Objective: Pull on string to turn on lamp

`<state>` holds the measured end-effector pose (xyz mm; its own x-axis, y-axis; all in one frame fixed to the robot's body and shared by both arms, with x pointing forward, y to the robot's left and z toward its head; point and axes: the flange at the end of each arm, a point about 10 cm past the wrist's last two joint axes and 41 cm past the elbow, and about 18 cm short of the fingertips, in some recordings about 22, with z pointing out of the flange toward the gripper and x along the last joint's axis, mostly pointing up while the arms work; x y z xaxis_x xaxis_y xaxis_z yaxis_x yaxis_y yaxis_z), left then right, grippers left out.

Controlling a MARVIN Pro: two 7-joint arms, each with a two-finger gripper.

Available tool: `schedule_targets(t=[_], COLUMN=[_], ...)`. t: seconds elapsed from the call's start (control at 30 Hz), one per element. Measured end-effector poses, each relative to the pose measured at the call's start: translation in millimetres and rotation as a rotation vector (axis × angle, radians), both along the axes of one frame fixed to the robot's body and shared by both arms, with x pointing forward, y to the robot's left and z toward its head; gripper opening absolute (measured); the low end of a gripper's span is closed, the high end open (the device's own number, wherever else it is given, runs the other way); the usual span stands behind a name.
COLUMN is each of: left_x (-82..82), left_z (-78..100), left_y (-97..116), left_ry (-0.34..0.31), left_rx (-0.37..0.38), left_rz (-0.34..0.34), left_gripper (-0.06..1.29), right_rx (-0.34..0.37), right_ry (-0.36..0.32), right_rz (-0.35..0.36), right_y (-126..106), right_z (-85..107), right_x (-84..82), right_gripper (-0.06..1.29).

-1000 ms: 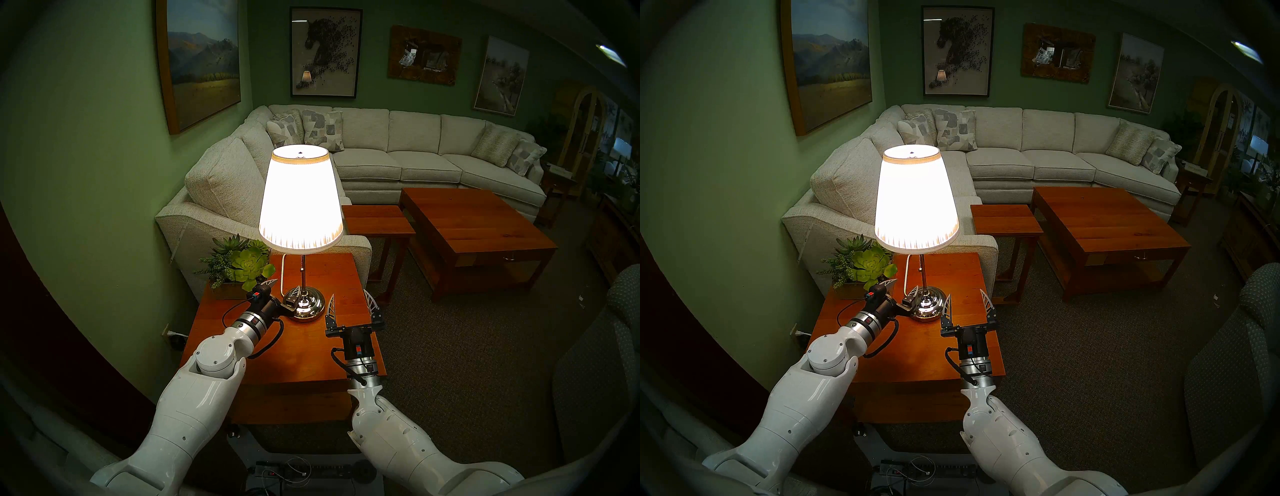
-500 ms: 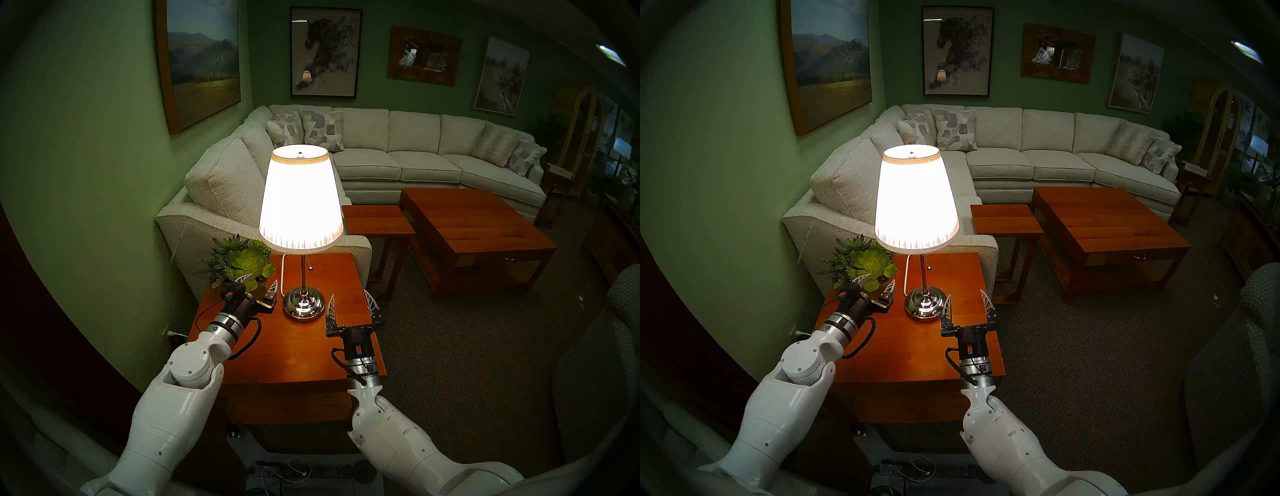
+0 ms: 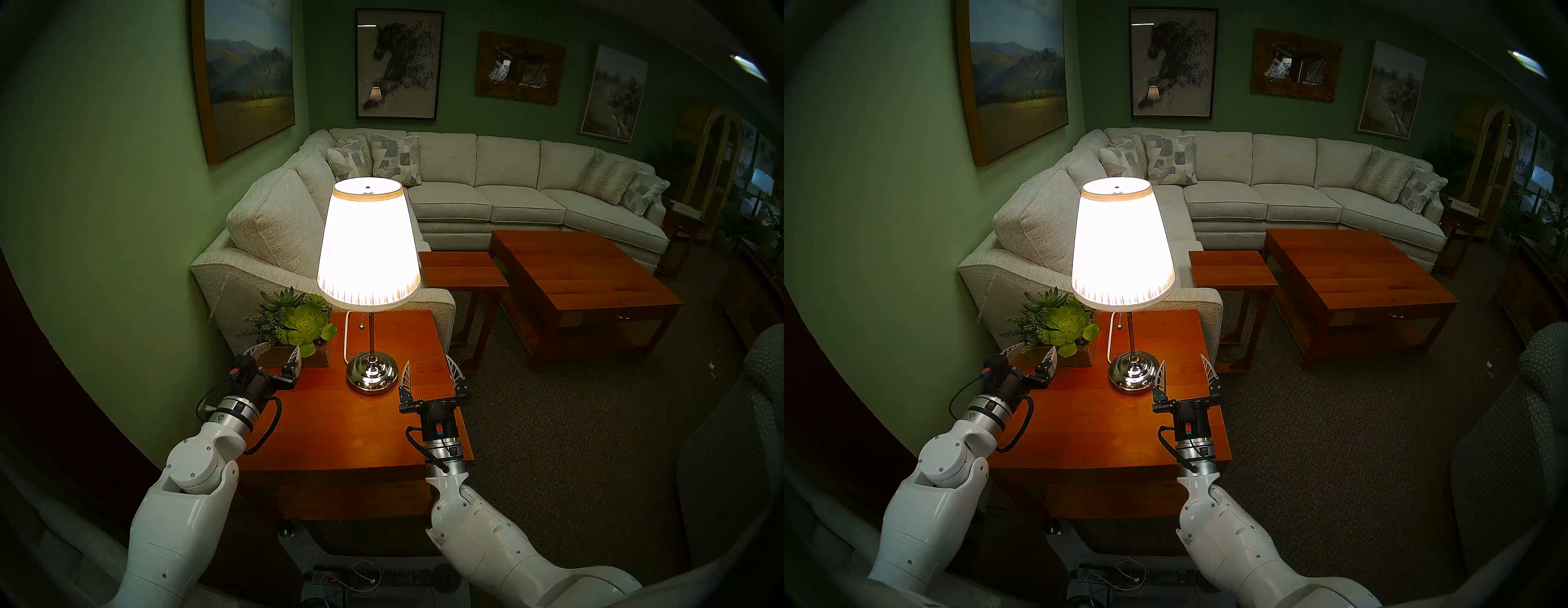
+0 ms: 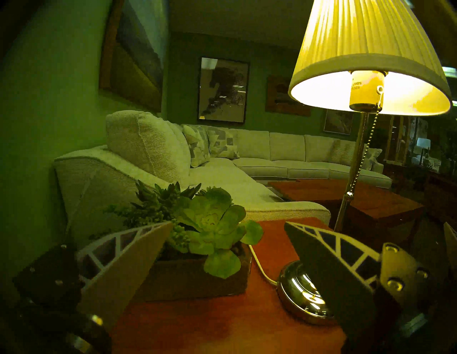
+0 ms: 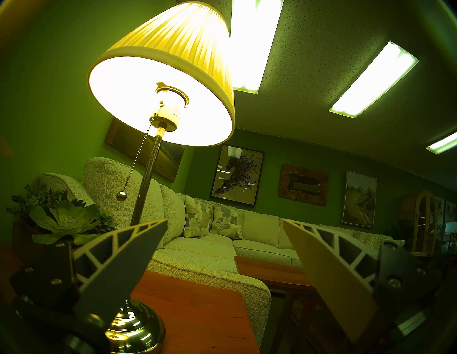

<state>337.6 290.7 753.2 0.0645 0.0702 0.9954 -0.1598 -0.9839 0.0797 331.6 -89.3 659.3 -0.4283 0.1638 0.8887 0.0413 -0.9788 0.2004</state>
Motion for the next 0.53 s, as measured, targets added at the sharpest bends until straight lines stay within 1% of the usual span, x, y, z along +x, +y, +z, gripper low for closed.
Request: schedule_targets(t=[0.13, 0.53], left_x=[-4.5, -6.4], left_z=[-3.9, -11.4], left_y=[0, -1], left_ry=[0.008, 0.009], left_rx=[-0.017, -0.059], left_rz=[-0.002, -0.006], left_gripper=[1.23, 1.23], right_rx=[0.000, 0.000], right_ry=[0.000, 0.000], right_rz=[0.000, 0.000], right_y=[0, 0], right_z=[0.1, 0.1], right_x=[0.0, 0.0], right_gripper=[1.22, 1.22])
